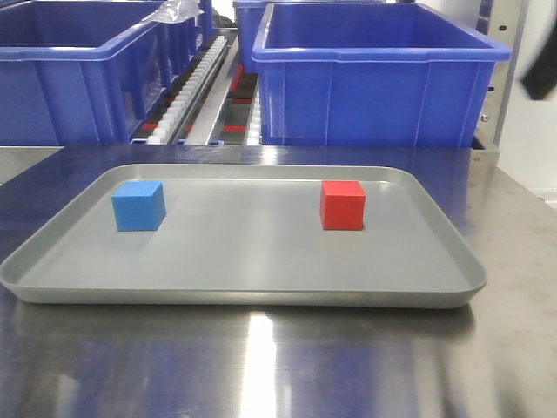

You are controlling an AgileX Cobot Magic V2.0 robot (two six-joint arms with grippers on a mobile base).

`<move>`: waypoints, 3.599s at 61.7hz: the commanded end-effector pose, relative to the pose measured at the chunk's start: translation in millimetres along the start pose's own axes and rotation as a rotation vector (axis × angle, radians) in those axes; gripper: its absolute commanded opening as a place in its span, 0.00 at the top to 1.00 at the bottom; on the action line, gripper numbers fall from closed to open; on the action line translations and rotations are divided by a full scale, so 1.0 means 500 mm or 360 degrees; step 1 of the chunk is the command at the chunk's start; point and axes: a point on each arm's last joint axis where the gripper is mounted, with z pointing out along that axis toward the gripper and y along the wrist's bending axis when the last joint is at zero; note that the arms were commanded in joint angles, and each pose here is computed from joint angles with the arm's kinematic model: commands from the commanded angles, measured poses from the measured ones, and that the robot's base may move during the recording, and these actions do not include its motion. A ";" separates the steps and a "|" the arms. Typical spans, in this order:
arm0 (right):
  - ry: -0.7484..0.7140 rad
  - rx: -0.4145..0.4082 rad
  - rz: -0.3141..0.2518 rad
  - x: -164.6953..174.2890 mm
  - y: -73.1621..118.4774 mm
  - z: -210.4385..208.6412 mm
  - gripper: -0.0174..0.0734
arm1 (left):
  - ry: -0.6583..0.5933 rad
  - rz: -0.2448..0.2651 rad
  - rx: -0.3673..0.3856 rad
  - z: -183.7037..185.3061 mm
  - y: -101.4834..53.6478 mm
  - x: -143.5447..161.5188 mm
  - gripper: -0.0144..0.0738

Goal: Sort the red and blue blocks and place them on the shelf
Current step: 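Move the right gripper over the red cube, fingers open, then lower the right gripper and close it on the red cube, then lift the red cube with the right gripper and retract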

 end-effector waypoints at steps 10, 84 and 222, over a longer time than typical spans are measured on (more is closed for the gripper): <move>-0.0047 -0.0140 -0.0129 -0.058 0.075 0.036 0.29 | -0.0098 -0.0009 0.0051 -0.002 -0.005 0.006 0.68; 0.0025 -0.0275 -0.0159 -0.098 0.162 0.148 0.21 | -0.0098 -0.0009 0.0051 -0.002 -0.005 0.006 0.68; 0.0055 -0.0264 -0.0180 -0.152 0.185 0.195 0.75 | -0.0098 -0.0009 0.0051 -0.002 -0.005 0.006 0.68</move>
